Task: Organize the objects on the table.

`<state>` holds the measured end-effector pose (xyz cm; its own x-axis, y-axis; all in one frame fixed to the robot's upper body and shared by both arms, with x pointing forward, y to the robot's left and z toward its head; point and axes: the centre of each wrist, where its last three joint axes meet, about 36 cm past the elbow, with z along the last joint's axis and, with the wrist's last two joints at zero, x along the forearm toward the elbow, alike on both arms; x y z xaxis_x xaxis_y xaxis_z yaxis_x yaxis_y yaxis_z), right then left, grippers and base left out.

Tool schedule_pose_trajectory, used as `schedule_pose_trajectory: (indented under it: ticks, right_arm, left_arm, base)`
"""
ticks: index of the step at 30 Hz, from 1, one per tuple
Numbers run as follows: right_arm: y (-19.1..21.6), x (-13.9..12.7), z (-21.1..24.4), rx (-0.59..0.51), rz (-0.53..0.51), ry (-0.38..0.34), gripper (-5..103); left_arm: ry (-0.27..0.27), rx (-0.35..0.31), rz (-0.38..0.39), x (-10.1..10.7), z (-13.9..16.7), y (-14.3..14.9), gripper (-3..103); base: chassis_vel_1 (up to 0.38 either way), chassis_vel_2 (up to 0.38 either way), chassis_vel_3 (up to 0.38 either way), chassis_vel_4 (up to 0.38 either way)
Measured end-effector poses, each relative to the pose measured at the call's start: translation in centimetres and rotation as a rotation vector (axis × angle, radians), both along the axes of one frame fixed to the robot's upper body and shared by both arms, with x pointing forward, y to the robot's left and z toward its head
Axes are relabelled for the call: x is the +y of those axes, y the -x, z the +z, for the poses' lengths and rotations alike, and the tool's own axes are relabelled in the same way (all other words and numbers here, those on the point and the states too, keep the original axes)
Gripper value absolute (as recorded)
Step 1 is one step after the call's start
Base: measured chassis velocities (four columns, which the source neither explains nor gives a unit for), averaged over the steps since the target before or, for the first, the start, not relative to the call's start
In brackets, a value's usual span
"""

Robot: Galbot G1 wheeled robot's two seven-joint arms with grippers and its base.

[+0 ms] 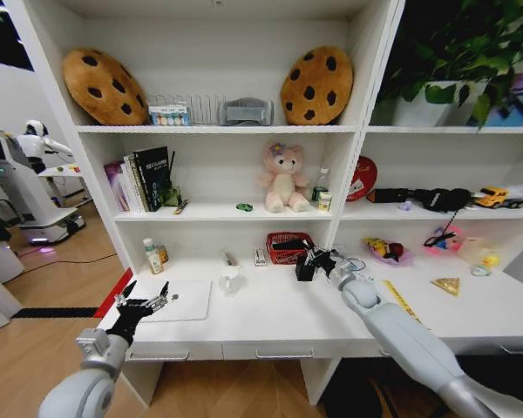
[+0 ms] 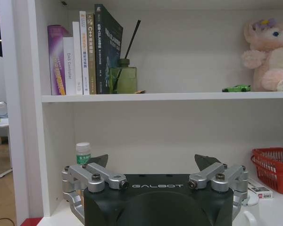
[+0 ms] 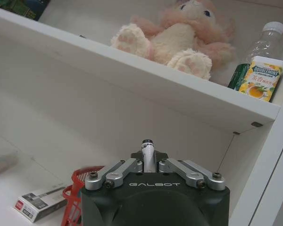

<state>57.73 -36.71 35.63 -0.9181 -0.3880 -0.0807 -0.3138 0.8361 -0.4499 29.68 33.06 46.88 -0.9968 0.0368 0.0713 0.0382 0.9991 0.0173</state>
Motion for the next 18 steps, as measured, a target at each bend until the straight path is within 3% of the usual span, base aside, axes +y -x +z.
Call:
schedule_pose_trajectory:
  ticks: [5, 18]
  right_arm:
    - [-1.6, 0.5, -3.5, -0.104, 0.04, 0.006, 10]
    - [-3.6, 3.9, -3.8, -0.176, 0.058, -0.08, 10]
  left_arm:
    - [0.0, 0.0, -0.001, 0.0, 0.0, 0.0, 100]
    - [0.0, 0.0, 0.0, 0.0, 0.0, 0.0, 100]
  base:
    - [0.0, 0.0, 0.0, 0.0]
    - [0.0, 0.0, 0.0, 0.0]
